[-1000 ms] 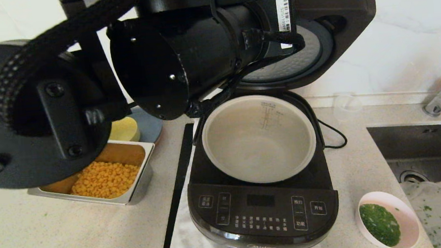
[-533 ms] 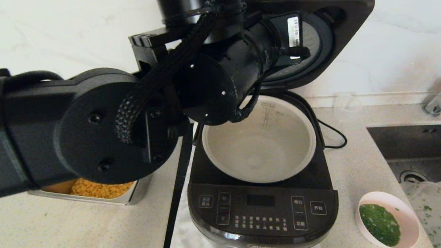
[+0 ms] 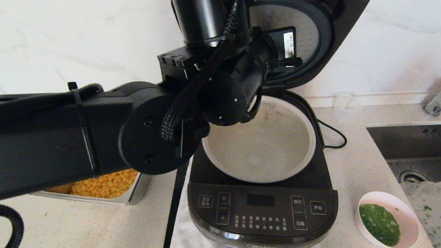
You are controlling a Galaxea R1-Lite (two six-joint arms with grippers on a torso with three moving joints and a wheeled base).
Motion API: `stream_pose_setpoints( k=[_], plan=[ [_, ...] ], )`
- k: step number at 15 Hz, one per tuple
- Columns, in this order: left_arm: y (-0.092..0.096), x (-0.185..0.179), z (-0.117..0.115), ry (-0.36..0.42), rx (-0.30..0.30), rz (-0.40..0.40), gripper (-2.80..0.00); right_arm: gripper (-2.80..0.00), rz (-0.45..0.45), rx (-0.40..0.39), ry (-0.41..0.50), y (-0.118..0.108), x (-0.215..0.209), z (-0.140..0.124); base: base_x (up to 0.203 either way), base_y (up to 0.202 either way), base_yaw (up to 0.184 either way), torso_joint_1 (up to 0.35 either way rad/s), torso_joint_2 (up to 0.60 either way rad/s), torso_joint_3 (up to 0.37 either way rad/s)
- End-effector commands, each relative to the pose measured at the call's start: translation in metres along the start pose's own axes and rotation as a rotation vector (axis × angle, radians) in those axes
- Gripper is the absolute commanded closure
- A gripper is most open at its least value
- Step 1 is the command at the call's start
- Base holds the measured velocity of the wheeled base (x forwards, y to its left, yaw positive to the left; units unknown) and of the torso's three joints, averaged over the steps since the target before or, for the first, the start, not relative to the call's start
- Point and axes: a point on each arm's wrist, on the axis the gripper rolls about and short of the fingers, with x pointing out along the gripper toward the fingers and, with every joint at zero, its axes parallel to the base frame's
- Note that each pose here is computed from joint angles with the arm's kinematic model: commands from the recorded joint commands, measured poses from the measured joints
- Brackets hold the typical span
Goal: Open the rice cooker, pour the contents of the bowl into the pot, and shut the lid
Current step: Open the rice cooker, then turn on the tap
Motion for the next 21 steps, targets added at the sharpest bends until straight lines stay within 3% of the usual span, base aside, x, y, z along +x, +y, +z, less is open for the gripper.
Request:
stream_pose_setpoints(
  k=[1,8,12,14,16,19,21],
  plan=[
    [0.002,0.002,-0.002,0.000,-0.004,0.012,0.00,0.00,0.001,0.000,0.000,0.000,0.000,0.000,0.000,0.000,0.000,0.000,0.00,0.000],
    [0.015,-0.049,0.044,-0.036,-0.027,-0.008,0.00,0.00,0.001,0.000,0.000,0.000,0.000,0.000,0.000,0.000,0.000,0.000,0.00,0.000],
    [0.039,-0.096,0.021,0.118,0.053,0.009,0.00,0.00,0.001,0.000,0.000,0.000,0.000,0.000,0.000,0.000,0.000,0.000,0.00,0.000],
    [0.061,-0.132,0.015,0.155,0.079,0.058,0.00,0.00,0.001,0.000,0.000,0.000,0.000,0.000,0.000,0.000,0.000,0.000,0.00,0.000],
    [0.095,-0.168,0.013,0.159,0.092,0.167,0.00,0.00,0.001,0.000,0.000,0.000,0.000,0.000,0.000,0.000,0.000,0.000,0.00,0.000],
    [0.162,-0.210,0.004,0.149,0.109,0.464,0.00,0.00,0.001,0.000,0.000,0.000,0.000,0.000,0.000,0.000,0.000,0.000,0.00,0.000],
    [0.195,-0.245,0.001,0.115,0.108,0.674,0.00,0.00,0.001,0.000,0.000,0.000,0.000,0.000,0.000,0.000,0.000,0.000,0.00,0.000]
  ],
)
